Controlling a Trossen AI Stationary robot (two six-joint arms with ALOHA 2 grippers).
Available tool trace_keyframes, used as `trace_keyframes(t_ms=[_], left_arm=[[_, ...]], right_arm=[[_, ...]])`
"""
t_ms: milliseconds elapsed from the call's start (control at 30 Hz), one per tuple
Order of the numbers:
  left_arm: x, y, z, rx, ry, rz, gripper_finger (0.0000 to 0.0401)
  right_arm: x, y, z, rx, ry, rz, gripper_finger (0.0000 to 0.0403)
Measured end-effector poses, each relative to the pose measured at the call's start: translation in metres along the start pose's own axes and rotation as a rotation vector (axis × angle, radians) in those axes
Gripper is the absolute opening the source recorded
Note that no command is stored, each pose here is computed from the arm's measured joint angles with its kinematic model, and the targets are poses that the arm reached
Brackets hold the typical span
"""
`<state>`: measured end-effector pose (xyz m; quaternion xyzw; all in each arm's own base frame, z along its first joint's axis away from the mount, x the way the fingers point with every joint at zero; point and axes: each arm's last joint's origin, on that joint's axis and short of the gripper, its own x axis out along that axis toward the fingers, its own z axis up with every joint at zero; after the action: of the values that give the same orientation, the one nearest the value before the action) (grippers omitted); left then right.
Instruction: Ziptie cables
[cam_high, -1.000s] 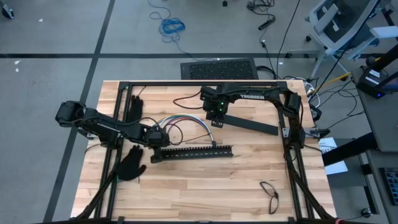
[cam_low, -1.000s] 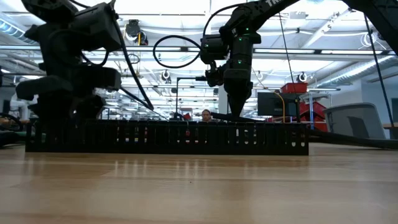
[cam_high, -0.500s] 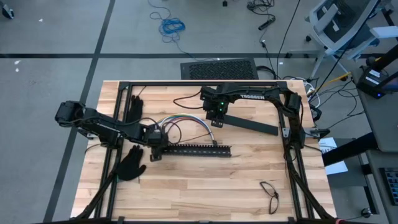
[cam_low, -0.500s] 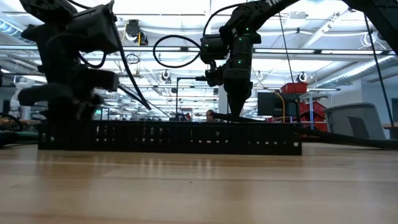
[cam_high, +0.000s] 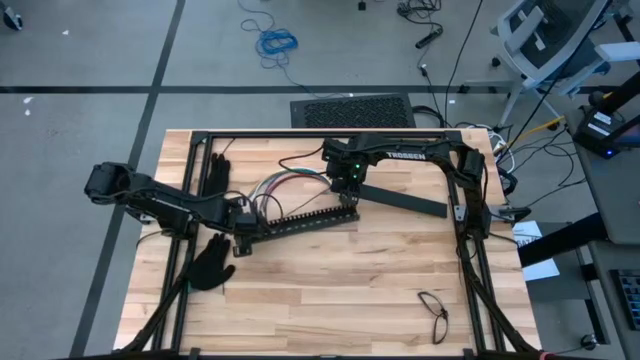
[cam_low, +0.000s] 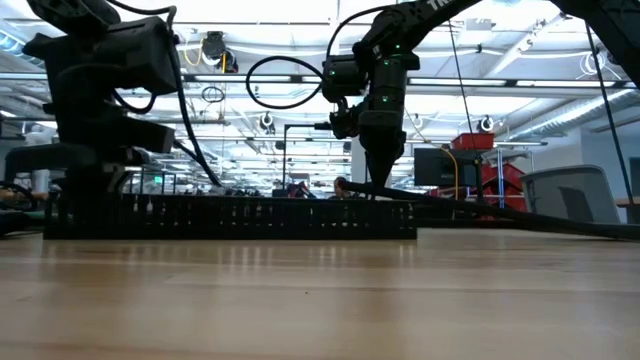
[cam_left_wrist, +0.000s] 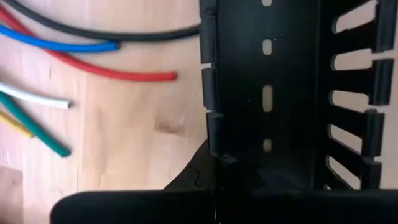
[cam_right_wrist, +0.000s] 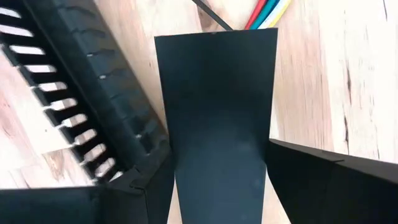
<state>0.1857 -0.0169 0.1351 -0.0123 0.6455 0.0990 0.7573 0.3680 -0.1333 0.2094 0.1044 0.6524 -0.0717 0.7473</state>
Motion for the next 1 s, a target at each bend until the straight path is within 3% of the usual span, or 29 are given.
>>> trace_keyframes(t_ms=[567,1000], left_arm=[[-0.003,-0.017,-0.004,0.115,-0.002,-0.079,0.0008],[-0.002,-0.007,0.0,0.061,0.016,-0.088,0.0061]], right_arm=[[0.0,0.0,0.0,-0.001,0.002,0.001,0.0209],[0.0,0.0,0.0,-0.04,0.0,0.003,0.0209]])
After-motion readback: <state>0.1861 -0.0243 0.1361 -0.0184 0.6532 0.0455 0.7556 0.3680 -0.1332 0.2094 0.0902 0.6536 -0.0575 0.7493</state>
